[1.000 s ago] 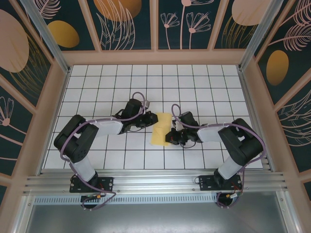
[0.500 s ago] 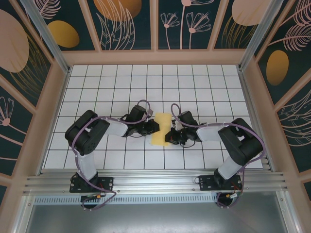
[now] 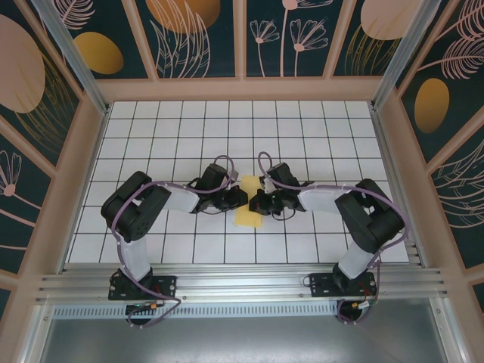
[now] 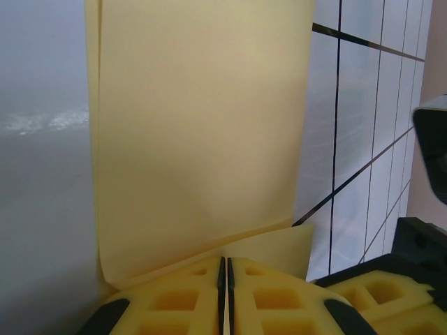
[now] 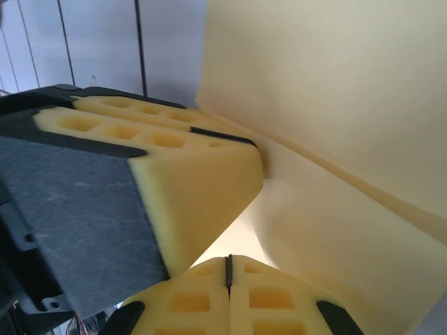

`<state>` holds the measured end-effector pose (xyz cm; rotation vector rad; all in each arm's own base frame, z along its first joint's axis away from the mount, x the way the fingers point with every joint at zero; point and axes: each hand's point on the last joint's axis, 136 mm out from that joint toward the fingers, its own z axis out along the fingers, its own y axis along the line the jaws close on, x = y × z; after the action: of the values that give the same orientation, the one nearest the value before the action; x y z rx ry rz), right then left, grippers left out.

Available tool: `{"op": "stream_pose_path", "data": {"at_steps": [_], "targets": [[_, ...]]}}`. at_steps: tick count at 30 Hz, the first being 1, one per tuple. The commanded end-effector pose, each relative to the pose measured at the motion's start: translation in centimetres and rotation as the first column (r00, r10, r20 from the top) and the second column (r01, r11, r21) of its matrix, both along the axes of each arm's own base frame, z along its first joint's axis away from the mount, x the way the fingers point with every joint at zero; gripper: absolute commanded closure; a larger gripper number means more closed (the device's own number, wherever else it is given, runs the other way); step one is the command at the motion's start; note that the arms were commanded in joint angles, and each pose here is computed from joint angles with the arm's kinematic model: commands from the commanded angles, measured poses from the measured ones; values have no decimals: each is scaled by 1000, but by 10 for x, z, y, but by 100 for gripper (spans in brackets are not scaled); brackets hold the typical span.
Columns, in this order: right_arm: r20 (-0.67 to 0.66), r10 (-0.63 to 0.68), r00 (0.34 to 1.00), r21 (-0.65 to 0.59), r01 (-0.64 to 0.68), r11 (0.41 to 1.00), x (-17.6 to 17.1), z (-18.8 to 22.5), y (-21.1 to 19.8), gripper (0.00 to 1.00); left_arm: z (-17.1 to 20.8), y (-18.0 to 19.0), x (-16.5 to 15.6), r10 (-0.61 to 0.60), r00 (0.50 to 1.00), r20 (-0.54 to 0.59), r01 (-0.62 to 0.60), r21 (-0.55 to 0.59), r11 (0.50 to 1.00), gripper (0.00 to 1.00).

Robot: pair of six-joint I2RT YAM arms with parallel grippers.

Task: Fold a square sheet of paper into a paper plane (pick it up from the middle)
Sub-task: Fold the triangle a second time at the center of the table.

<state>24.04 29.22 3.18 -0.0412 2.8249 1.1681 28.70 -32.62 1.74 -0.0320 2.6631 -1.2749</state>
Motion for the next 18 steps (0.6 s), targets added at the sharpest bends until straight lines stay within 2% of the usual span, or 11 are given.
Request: {"op": "stream_pose_path", "data": {"at_steps": [1, 4, 6, 8, 18], "targets": [[-44, 11, 999, -5, -11, 1000, -1, -11, 6, 100, -32, 19, -6, 26, 999, -37, -22, 126, 992, 85], [-59, 1, 998, -44, -3, 999, -2, -22, 4, 100, -33, 18, -7, 24, 999, -39, -19, 124, 992, 85], [-86, -27, 996, -128, 15, 992, -5, -40, -10, 100, -33, 19, -6, 28, 999, -40, -22, 125, 992, 85], [-108, -25, 994, -160, 7, 987, -13, -49, -18, 100, -33, 18, -6, 27, 999, -42, -22, 126, 992, 85], [-94, -11, 996, -113, 1, 994, -23, -27, -19, 100, -37, 21, -6, 35, 998, -47, -27, 151, 988, 87]]}}
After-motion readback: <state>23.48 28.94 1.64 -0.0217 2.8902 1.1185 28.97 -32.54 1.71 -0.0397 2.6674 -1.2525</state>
